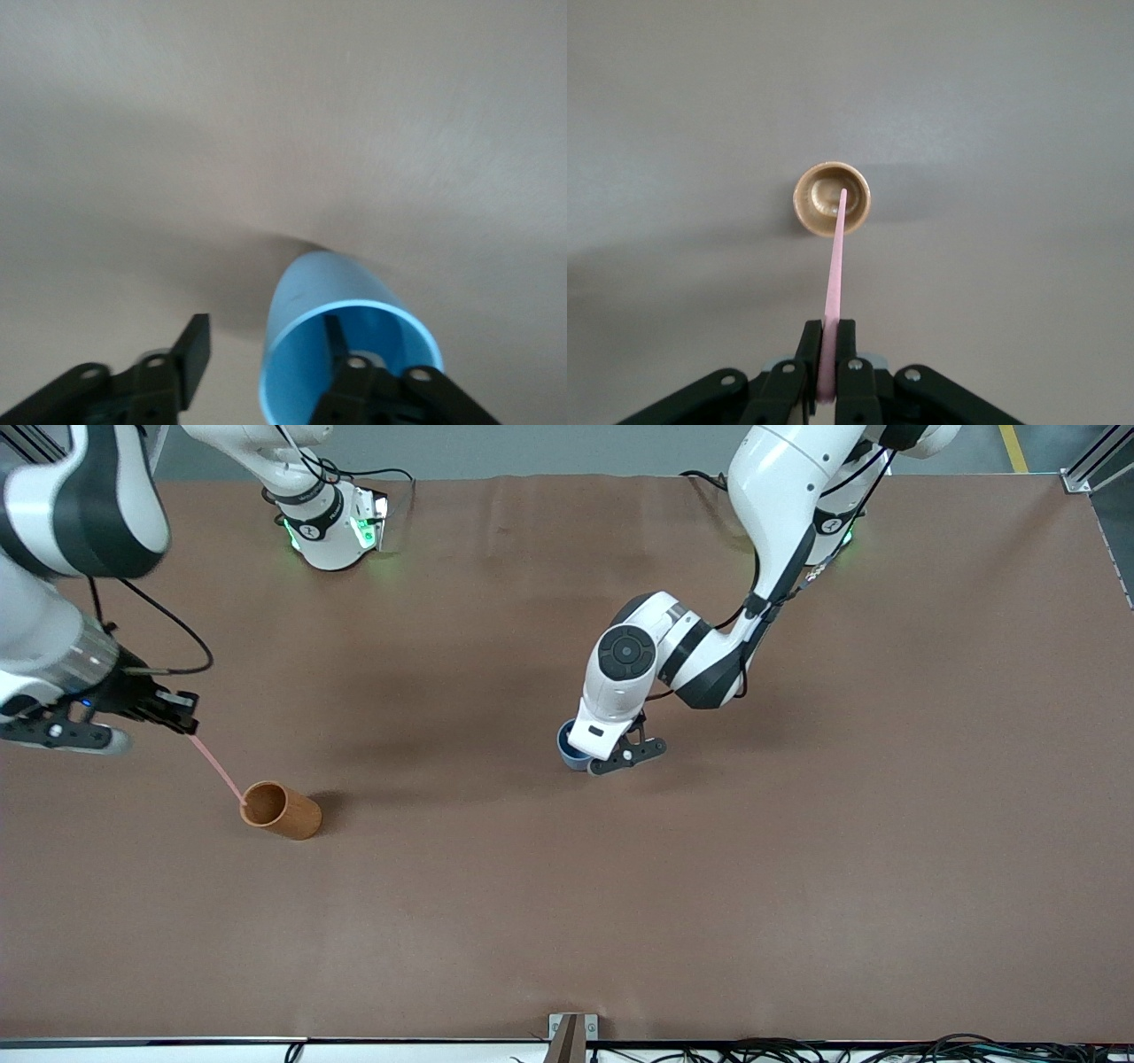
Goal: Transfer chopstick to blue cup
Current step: 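Carry the chopstick over the blue cup while the left gripper withdraws, then lower the pink chopstick into the blue cup with the right gripper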
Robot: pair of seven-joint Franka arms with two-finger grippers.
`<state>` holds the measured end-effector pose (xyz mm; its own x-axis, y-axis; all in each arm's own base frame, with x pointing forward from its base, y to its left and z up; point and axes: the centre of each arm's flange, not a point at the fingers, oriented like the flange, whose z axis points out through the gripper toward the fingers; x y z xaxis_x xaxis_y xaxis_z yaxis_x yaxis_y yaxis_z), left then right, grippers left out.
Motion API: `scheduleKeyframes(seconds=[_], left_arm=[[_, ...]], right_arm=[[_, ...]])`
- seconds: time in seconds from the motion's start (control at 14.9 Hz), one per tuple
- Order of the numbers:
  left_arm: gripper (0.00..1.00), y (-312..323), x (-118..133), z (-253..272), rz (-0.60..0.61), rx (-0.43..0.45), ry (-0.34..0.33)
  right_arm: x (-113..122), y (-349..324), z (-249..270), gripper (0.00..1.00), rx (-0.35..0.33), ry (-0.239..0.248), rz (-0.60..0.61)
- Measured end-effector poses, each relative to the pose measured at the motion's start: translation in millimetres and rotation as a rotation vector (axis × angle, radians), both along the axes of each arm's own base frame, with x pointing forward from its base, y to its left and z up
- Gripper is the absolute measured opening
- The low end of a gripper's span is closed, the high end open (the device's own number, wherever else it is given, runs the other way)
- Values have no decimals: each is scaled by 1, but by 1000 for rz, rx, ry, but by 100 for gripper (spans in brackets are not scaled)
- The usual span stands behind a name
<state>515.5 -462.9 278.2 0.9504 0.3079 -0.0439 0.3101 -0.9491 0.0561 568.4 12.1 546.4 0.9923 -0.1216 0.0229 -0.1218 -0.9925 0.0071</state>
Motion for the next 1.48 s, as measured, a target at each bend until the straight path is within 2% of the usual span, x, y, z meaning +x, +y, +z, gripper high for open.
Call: scheduleKeyframes(seconds=[0.13,0.27,0.47,0.74,0.87,1.07,1.21,1.34,1.48], left_arm=[[83,33,23,54,-40,11,-18],[100,91,46,114,-103,31,-19],[100,201,74,189,-221,45,-25],[100,301,74,250,-342,55,-22],[100,323,63,282,-364,59,-40],[100,330,40,326,-391,65,-46],[100,344,35,345,-456,67,-44],[100,362,35,347,-506,63,-28],[100,373,38,345,-477,54,-22]], right_arm=[[-2,17,43,10,35,-13,-2],[-5,50,72,10,61,-39,-24],[-8,121,88,10,91,-63,-79],[-9,214,89,10,163,-55,-147],[-9,251,83,10,191,-56,-169],[-11,316,48,10,177,-81,-207],[-19,369,16,10,176,-94,-220],[-26,408,-15,10,171,-78,-206],[-33,431,-35,10,167,-52,-189]])
